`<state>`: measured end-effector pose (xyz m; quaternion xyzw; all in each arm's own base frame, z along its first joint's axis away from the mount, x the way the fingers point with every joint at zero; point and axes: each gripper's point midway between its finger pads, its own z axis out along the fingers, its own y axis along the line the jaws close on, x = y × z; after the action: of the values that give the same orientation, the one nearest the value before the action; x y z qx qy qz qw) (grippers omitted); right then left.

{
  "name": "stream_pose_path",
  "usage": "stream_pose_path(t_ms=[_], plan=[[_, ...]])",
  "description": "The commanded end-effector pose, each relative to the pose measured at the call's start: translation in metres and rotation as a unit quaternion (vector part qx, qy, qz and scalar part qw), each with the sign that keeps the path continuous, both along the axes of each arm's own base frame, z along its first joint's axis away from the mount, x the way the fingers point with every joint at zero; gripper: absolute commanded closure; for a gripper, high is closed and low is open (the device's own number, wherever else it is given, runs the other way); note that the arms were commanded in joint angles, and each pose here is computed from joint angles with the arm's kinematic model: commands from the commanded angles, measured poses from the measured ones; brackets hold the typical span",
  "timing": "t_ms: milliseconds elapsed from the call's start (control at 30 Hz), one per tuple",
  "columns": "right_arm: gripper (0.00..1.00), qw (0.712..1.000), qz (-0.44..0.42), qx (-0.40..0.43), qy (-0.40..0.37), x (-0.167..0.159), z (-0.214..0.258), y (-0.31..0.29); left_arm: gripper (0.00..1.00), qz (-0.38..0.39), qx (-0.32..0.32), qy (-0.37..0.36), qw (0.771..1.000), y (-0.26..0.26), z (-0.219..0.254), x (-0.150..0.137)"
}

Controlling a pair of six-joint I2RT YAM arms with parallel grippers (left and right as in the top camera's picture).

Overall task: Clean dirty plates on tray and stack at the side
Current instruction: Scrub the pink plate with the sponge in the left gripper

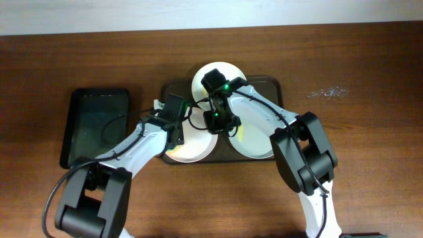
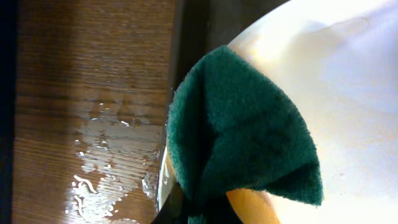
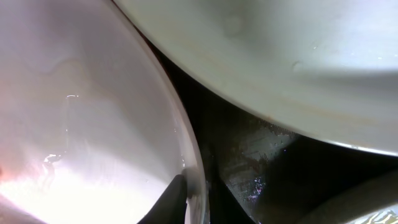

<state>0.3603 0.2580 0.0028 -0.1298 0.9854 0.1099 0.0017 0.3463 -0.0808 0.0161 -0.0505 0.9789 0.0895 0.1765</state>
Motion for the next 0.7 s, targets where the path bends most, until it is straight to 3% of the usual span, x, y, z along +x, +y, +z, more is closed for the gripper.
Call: stream_pose_path(t_ms=[0,33,100,300,333,400,467,500,567,667], plan=[[0.85,0.999,0.0,-0.027,0.018,-0.011,-0.018,-0.01,1.0,0.029,-0.098,-0.039,0.994,-0.02,0.034,0.01],[0.85,0.999,0.0,-0.027,0.018,-0.011,-0.018,-0.01,1.0,0.011,-0.152,-0.031,0.988,-0.04,0.034,0.011],[0.85,0.999,0.0,-0.027,0.019,-0.012,-0.018,-0.01,1.0,-0.003,-0.192,-0.028,0.981,-0.057,0.033,0.013],[0.85,0.999,0.0,-0.027,0.018,-0.011,-0.018,-0.01,1.0,-0.005,-0.188,0.015,0.982,-0.065,-0.015,0.012],[0.85,0.999,0.0,-0.027,0.018,-0.012,-0.018,-0.01,1.0,0.002,-0.169,0.016,0.986,-0.058,-0.024,0.013],[0.85,0.999,0.0,-0.027,0.018,-0.012,-0.018,-0.01,1.0,0.038,-0.047,-0.004,0.998,-0.012,-0.022,0.013],[0.92,0.999,0.0,-0.027,0.017,-0.011,-0.018,-0.01,1.0,0.082,0.108,-0.049,0.99,0.045,0.011,0.011],[0.95,1.0,0.0,-0.026,0.017,-0.011,-0.018,-0.009,1.0,0.1,0.143,-0.073,0.982,0.059,0.031,0.01],[0.96,1.0,0.0,-0.026,0.017,-0.011,-0.018,-0.009,1.0,0.099,0.09,-0.099,0.986,0.047,0.053,0.013],[0.96,1.0,0.0,-0.021,0.009,-0.007,-0.002,-0.007,1.0,0.043,-0.114,-0.119,0.985,-0.013,0.1,0.006]])
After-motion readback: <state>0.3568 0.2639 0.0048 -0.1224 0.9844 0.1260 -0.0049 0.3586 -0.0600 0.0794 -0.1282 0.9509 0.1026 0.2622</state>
